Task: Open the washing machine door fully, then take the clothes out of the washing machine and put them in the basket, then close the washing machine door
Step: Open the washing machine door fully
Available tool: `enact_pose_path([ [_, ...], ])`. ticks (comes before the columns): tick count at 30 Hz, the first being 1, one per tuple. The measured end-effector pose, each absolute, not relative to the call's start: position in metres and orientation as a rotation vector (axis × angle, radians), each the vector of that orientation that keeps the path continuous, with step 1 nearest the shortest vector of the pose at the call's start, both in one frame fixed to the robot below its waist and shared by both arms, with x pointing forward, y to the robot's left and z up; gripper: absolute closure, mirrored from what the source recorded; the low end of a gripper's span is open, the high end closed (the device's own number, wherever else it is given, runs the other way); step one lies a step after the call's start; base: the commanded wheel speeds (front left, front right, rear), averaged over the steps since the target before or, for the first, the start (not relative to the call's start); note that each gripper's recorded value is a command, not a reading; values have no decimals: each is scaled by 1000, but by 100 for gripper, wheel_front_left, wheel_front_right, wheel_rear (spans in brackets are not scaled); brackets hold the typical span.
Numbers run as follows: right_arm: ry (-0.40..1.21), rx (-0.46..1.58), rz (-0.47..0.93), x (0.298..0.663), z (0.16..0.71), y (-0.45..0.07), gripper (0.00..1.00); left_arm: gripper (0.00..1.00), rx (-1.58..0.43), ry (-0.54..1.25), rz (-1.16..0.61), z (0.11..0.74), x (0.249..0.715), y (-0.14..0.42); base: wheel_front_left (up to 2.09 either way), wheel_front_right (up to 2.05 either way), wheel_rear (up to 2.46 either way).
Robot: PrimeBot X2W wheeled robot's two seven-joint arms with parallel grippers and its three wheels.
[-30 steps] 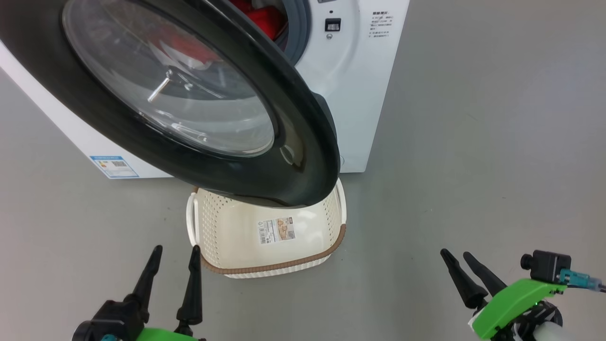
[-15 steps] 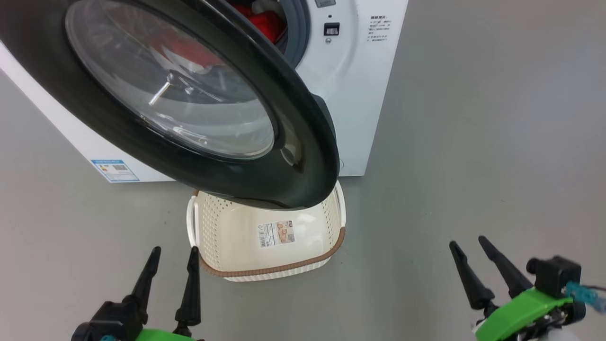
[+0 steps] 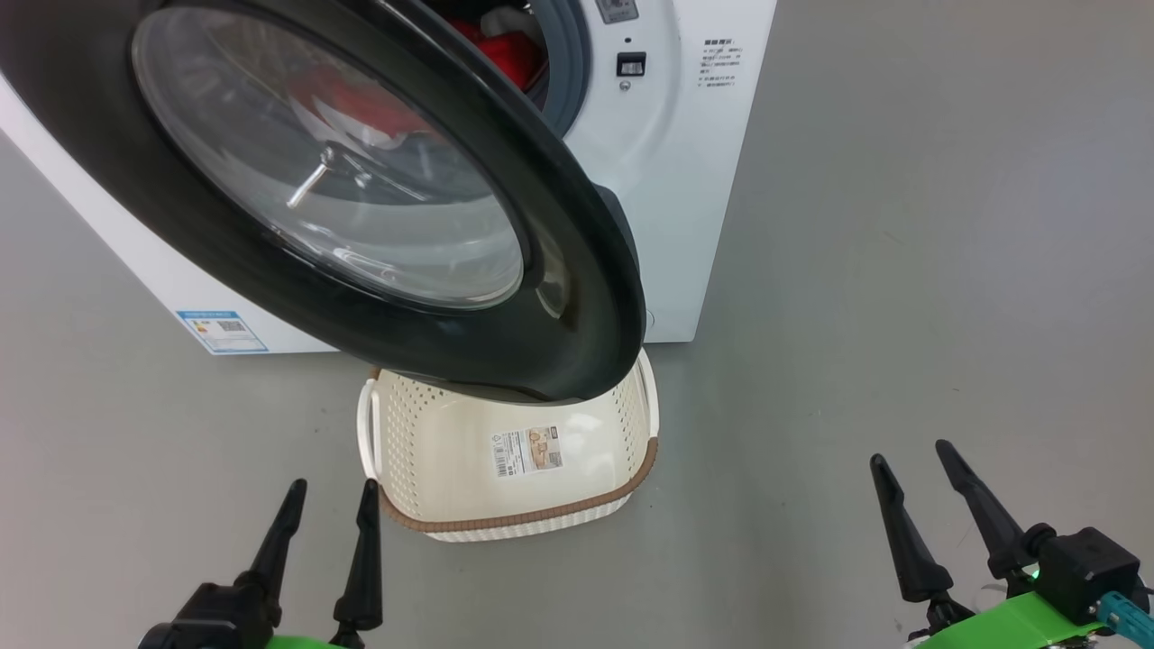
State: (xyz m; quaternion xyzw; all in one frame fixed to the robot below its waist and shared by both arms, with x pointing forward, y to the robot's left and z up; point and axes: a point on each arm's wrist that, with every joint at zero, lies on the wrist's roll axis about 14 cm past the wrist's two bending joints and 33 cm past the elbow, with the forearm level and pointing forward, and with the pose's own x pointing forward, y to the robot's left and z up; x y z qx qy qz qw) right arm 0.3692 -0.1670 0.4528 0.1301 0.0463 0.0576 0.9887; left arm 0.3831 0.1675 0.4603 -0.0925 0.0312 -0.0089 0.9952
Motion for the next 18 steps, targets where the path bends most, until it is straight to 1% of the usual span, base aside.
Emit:
enact_pose_path([
  [3, 68, 251, 100, 370, 459, -170, 0, 0, -185, 62, -16, 461, 383, 168, 0, 0, 0],
  [8, 103, 219, 60, 360, 448, -181, 0, 0, -184, 59, -12, 461, 383, 169, 0, 0, 0],
  [18, 110, 218, 56, 360, 445, -181, 0, 0, -185, 57, -11, 462, 384, 170, 0, 0, 0],
])
